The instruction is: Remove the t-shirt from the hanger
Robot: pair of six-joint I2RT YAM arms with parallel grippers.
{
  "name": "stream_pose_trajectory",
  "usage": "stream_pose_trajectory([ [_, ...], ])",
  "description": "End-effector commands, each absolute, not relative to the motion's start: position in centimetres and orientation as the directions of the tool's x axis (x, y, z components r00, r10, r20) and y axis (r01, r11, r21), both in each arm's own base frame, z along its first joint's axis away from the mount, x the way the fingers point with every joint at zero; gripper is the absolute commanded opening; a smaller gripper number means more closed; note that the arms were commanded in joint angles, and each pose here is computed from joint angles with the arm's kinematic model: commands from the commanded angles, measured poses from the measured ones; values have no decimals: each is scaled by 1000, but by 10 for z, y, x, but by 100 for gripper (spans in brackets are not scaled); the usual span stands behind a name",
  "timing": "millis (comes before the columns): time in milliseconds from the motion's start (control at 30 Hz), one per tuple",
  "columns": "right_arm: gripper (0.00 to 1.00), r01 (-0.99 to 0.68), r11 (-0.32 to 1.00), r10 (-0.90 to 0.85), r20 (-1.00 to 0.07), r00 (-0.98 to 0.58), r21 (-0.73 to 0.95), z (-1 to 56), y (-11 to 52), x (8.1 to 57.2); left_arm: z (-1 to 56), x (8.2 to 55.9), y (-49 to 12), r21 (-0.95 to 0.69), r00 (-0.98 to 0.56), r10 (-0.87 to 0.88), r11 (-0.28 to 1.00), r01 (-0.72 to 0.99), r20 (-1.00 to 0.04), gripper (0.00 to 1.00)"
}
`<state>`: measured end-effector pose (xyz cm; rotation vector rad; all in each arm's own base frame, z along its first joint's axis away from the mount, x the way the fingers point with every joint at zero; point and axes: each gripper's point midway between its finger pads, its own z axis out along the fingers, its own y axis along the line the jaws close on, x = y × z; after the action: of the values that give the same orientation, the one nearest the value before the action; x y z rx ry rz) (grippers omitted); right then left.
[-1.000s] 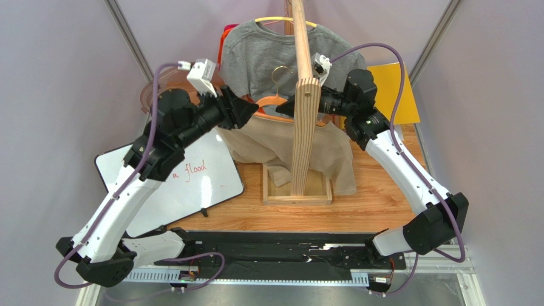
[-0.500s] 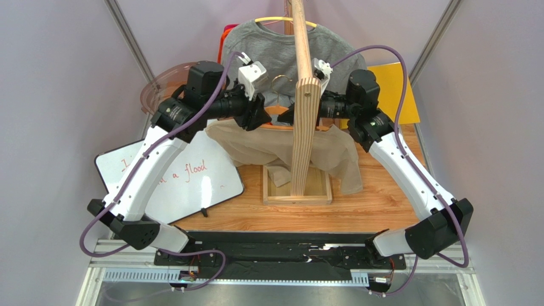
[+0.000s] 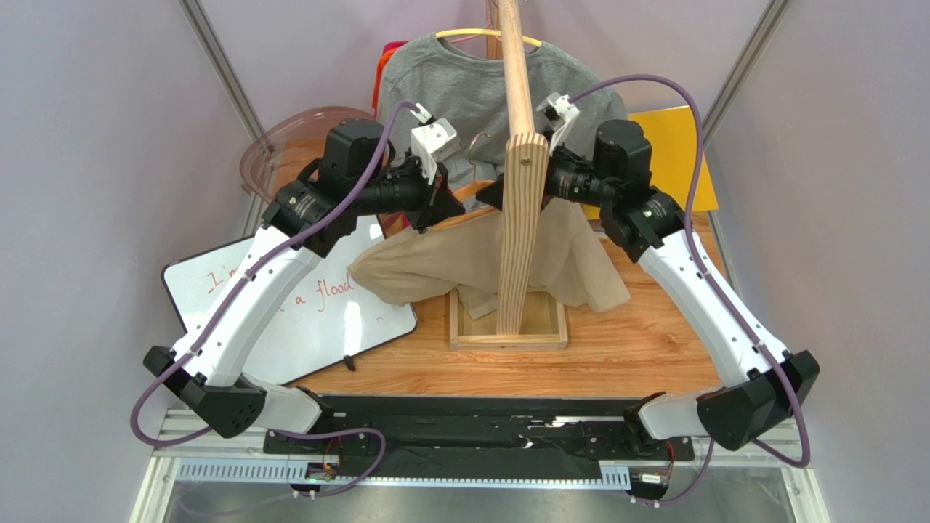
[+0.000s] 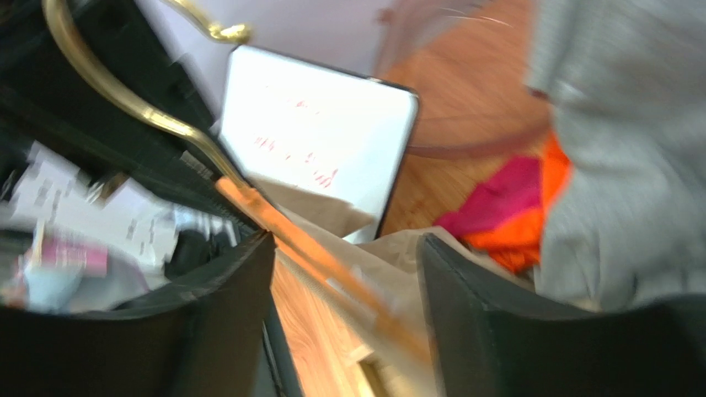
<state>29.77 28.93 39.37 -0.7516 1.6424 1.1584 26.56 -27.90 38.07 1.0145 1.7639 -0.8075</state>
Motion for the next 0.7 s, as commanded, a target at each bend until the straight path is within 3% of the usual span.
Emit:
stream_pose_trajectory([
  [0,81,-463,770,270,-882,-386,439,402,213,327,418,294,-264,-37,-142,130,596,802,-981,0],
  [100,87,-271,866,329,-887,-324,421,403,167,322,427,291,-270,-22,-98,106,561,827,-990,0],
  [200,96,-132,881,413,-873,-258,455,406,133,312,430,290,-280,-30,-90,91,521,853,-992,0],
  [333,94,-102,850,476,-836,-271,517,391,132,312,426,288,-297,-69,-118,81,454,888,-990,0],
  [500,78,-88,811,533,-793,-296,578,389,141,319,423,276,-317,-48,-102,118,393,918,-988,0],
  [667,47,-31,798,566,-767,-302,601,383,139,325,425,268,-329,-37,-94,131,379,925,-987,0],
])
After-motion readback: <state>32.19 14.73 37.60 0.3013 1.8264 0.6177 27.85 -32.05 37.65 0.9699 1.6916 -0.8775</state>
